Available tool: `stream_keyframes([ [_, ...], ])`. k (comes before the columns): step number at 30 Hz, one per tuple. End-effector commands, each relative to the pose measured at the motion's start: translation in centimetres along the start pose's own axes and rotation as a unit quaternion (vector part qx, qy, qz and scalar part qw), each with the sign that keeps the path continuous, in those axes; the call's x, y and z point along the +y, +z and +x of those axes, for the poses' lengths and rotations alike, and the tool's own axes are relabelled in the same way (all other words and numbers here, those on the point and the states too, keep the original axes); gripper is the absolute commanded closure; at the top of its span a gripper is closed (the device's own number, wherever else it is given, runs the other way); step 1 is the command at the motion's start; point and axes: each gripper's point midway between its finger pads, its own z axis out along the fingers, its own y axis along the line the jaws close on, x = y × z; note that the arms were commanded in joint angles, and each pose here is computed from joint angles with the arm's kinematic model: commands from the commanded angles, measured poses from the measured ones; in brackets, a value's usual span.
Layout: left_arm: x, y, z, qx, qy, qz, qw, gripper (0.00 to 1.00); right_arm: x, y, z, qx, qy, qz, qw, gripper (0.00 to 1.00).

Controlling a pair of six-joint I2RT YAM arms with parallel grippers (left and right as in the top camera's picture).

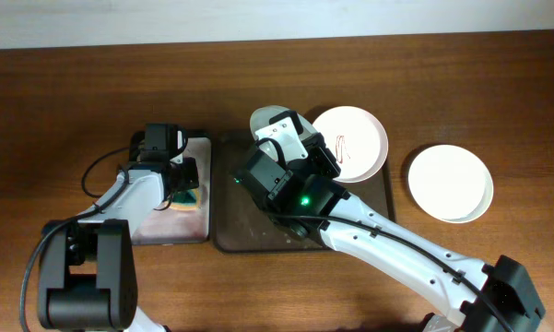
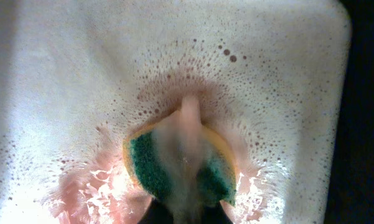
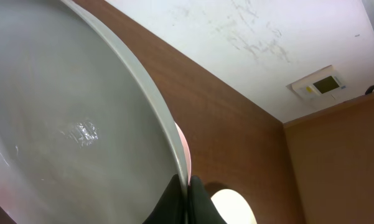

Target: Clean dirty plates on tray and stack at the side

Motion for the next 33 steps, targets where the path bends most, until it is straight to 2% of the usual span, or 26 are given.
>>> stream_keyframes([
  [1, 0.1, -0.4, -2.0, -0.019, -0.001, -0.004, 1.000, 1.00, -1.3, -0.3, -0.3, -0.006, 0.012, 0.016, 1.000, 0.96],
  [4, 0.0, -1.3, -3.4, -0.032, 0.004, -0.002, 0.999, 1.00, -1.3, -0.3, -0.3, -0.006, 0.012, 0.016, 1.000, 0.96],
  [5, -0.1, -1.7, -3.8, -0.034, 0.009, -0.002, 0.999, 0.87, -1.3, -0.3, -0.3, -0.006, 0.012, 0.016, 1.000, 0.96],
  [6, -0.1, -2.2, -4.0, -0.033, 0.010, -0.002, 0.999, 0.50, -1.3, -0.3, -0.3, -0.006, 0.012, 0.016, 1.000, 0.96],
  [7, 0.0, -2.5, -3.9, -0.029, 0.010, -0.003, 1.000, 0.36, -1.3, -0.3, -0.3, -0.006, 0.012, 0.016, 1.000, 0.96],
  [8, 0.0, -2.6, -3.5, -0.021, 0.011, -0.004, 1.000, 0.30, -1.3, -0.3, -0.3, -0.007, 0.012, 0.016, 1.000, 0.96],
  [9, 0.1, -2.5, -2.7, -0.005, 0.012, -0.004, 1.000, 0.28, -1.3, -0.3, -0.3, -0.006, 0.012, 0.016, 1.000, 0.96],
  [14, 0.5, -2.7, 1.3, 0.076, 0.017, -0.011, 0.997, 0.27, -1.3, -0.3, -0.3, -0.006, 0.010, 0.016, 1.000, 0.96],
  [23, 0.5, -2.3, 1.6, 0.077, 0.018, -0.012, 0.997, 0.29, -1.3, -0.3, -0.2, -0.005, 0.010, 0.016, 1.000, 0.96],
  [27, 0.6, -1.0, 2.9, 0.093, 0.018, -0.012, 0.995, 0.34, -1.3, -0.3, -0.2, -0.004, 0.008, 0.016, 1.000, 0.96],
  [29, 0.5, -0.5, 3.8, 0.107, 0.019, -0.010, 0.994, 0.47, -1.3, -0.3, -0.2, -0.004, 0.008, 0.016, 1.000, 0.96],
  [31, 0.6, -0.1, 4.5, 0.120, 0.020, -0.012, 0.992, 0.64, -1.3, -0.3, -0.1, -0.004, 0.007, 0.016, 1.000, 0.96],
  [32, 0.6, -0.1, 4.8, 0.126, 0.020, -0.013, 0.992, 0.77, -1.3, -0.3, -0.1, -0.004, 0.007, 0.017, 1.000, 0.96],
  [33, 0.7, -0.1, 5.0, 0.130, 0.020, -0.013, 0.991, 0.84, -1.3, -0.3, -0.1, -0.004, 0.007, 0.017, 1.000, 0.96],
])
